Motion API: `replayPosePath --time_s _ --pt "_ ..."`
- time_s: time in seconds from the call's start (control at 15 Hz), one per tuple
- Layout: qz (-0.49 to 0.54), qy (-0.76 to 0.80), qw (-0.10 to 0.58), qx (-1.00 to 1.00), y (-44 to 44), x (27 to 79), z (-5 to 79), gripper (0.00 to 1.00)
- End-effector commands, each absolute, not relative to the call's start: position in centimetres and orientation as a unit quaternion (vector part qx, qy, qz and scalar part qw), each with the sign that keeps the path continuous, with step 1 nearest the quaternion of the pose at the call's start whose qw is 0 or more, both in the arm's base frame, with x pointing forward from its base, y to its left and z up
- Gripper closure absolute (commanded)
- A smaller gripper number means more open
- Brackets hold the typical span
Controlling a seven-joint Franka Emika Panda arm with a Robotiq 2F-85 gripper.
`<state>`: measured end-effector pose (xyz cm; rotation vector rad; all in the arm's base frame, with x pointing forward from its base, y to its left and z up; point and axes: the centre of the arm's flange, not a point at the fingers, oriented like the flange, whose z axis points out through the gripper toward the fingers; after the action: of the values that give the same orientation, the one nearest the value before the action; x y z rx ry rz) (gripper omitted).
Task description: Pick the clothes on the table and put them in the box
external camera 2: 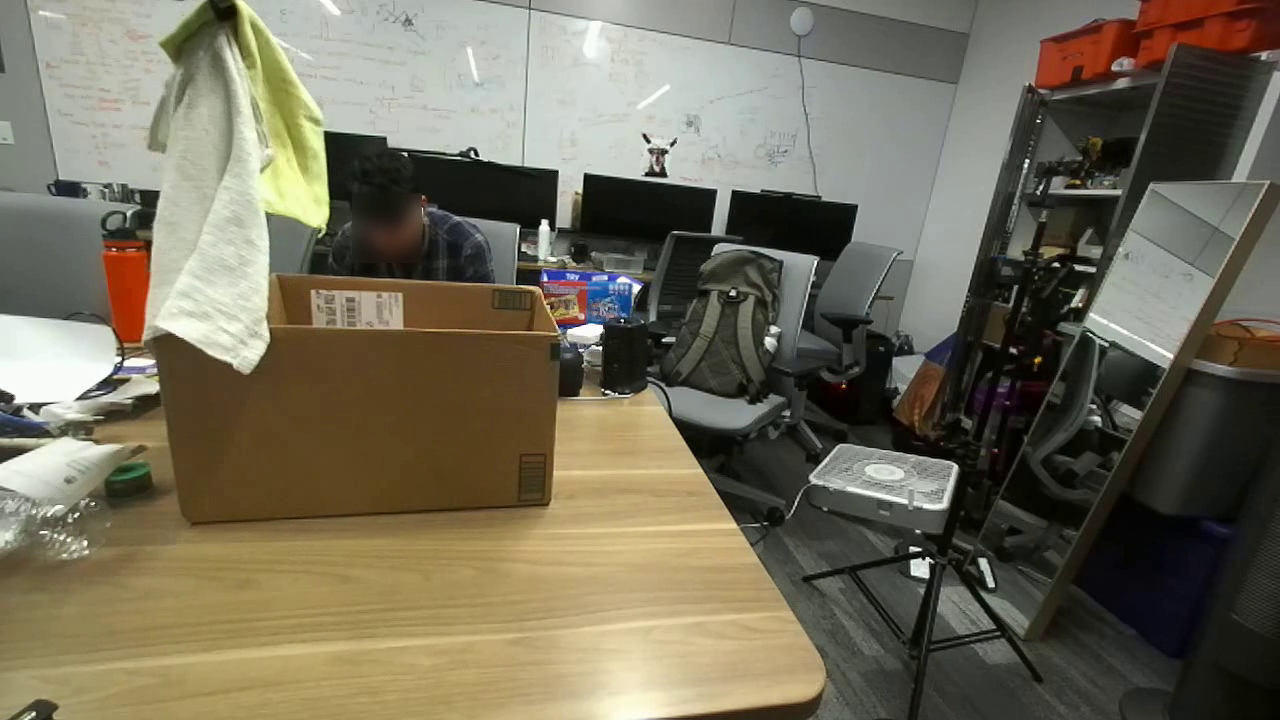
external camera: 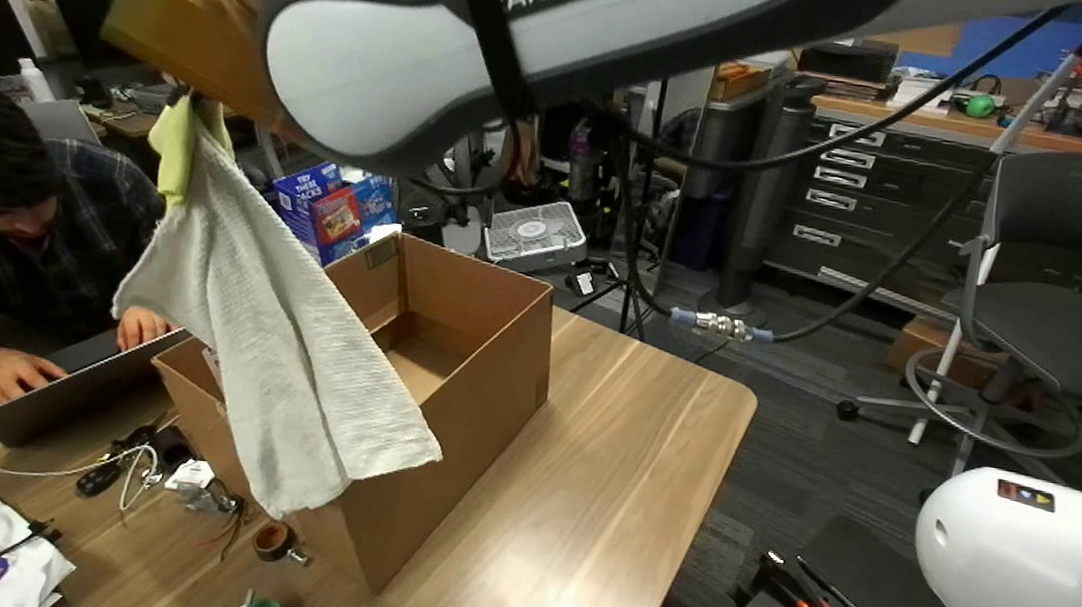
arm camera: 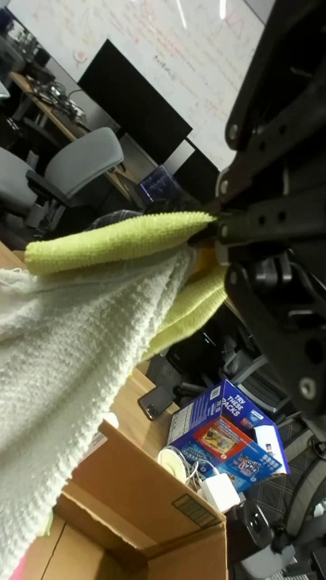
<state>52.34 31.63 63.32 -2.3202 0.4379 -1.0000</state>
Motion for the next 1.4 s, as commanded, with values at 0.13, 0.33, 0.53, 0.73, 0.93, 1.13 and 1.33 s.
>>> replayPosePath --time_s 0.13,0.33,0.53,0.73,0.93,1.13,1.33 --pt "-0.382 0.205 0.32 -0.842 29.9 47.2 73.3 0.99" --pt "-0.387 0.216 0.325 -0.835 29.9 46.2 76.5 0.99" --pt "-0.396 0.23 0.324 -0.828 30.1 45.6 78.2 0.99" --pt "-0.417 0.252 0.322 -0.812 30.3 45.2 79.0 0.99" --pt "-0.436 0.273 0.319 -0.796 30.4 45.0 79.1 0.99" --pt "-0.455 0.292 0.314 -0.78 30.5 44.9 79.2 0.99" --pt "-0.467 0.309 0.309 -0.769 30.5 44.8 79.3 0.99"
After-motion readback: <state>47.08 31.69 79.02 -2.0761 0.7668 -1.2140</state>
